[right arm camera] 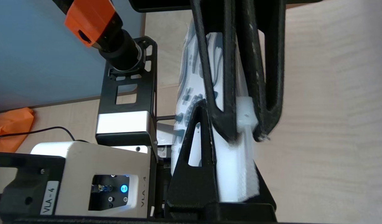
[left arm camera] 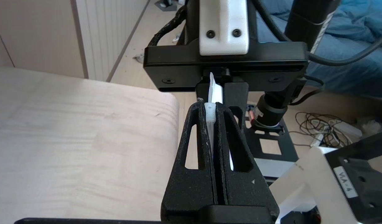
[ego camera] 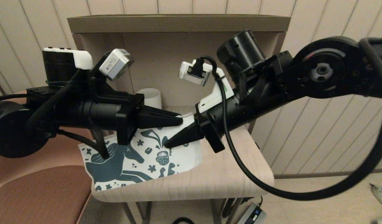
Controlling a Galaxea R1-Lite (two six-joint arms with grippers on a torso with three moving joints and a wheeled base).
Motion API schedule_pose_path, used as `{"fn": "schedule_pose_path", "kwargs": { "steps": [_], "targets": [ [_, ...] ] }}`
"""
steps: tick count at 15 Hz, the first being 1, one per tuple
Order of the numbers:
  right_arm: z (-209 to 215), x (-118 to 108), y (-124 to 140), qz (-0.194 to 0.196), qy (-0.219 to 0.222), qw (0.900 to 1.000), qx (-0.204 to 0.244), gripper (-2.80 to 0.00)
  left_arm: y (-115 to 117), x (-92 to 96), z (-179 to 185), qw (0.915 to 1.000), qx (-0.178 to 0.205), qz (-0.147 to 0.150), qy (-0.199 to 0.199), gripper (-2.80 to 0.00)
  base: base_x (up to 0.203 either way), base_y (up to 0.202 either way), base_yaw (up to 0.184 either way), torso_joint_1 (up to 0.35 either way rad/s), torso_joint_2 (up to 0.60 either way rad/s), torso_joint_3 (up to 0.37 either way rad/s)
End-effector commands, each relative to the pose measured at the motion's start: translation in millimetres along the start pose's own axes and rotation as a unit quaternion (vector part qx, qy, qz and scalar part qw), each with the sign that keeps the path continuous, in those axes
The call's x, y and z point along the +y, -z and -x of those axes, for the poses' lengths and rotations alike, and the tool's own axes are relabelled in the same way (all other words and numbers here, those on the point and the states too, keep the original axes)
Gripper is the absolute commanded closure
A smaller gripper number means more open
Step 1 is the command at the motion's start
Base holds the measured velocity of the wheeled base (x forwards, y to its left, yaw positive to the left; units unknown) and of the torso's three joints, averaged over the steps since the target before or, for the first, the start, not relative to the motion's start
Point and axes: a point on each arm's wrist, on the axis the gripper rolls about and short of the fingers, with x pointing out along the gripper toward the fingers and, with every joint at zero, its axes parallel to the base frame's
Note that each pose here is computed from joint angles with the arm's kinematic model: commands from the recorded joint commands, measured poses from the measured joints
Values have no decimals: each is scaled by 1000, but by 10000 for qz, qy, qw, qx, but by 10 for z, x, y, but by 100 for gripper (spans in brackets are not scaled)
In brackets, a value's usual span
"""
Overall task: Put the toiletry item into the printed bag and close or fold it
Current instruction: Close the strorage bag and place it on the desk
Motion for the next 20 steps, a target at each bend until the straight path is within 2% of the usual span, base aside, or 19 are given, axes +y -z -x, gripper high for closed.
{"fn": "schedule_pose_path", "kwargs": {
  "steps": [1,6,14,20],
  "targets": [
    [-17,-45,29,-52,-8,10000,31,0,50,65,-28,10000,31,71,21,0,0,0,0,0,0,0],
    [8,-61,42,-69,39,10000,34,0,60,77,-34,10000,38,87,27,0,0,0,0,0,0,0],
    [363,15,18,-19,345,9993,-140,0,75,82,-21,10000,45,86,3,0,0,0,0,0,0,0],
    [388,32,9,7,367,9992,-157,0,80,82,-21,10000,48,86,-2,0,0,0,0,0,0,0]
  ]
}}
